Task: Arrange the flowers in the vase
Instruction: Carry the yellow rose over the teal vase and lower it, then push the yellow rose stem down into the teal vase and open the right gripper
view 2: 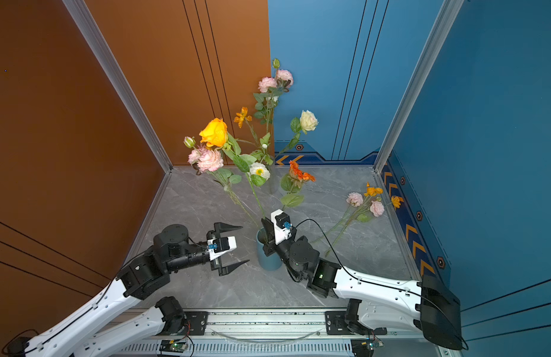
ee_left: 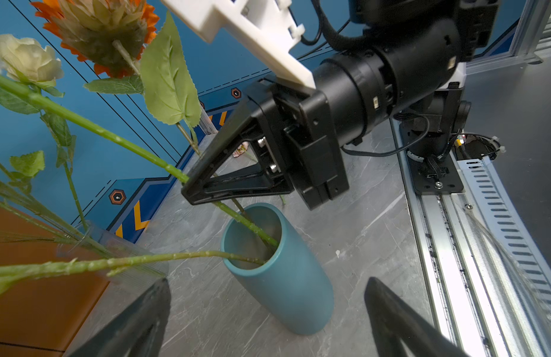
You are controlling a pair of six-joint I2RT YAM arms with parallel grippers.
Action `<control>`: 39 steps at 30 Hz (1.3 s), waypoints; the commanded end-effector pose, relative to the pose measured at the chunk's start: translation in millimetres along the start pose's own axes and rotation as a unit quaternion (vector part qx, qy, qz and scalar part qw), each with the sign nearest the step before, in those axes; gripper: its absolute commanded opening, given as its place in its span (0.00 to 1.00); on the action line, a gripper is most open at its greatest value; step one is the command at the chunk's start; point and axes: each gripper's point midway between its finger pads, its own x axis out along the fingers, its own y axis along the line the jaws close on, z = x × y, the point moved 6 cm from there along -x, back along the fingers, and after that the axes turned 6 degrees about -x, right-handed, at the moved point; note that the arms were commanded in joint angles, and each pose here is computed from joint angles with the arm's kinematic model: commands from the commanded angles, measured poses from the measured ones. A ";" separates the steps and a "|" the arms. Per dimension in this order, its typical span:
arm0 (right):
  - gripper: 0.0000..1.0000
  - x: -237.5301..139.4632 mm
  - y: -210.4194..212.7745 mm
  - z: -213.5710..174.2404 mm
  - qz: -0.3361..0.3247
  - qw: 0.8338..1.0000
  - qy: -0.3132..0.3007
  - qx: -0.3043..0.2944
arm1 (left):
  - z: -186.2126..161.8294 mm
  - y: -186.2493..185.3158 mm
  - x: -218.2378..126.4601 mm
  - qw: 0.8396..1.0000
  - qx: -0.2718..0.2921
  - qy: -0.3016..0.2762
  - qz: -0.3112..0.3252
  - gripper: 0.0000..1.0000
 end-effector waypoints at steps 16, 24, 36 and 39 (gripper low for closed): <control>0.19 -8.6 -10.2 -33.4 -0.027 0.999 0.027 0.012 | -10.4 -3.1 4.5 1.000 -0.004 0.015 -0.015 0.98; 0.29 -12.0 -12.8 -30.6 -0.029 0.999 0.022 0.013 | -11.3 -3.0 5.3 1.000 -0.005 0.017 -0.015 0.98; 0.54 -44.6 -49.1 -9.0 -0.117 0.993 0.032 -0.008 | -10.5 -5.5 5.7 1.000 -0.007 0.014 -0.027 0.98; 0.63 -68.8 -98.0 -5.2 -0.261 0.964 0.050 0.009 | -9.2 -8.8 7.8 0.999 -0.010 0.011 -0.042 0.98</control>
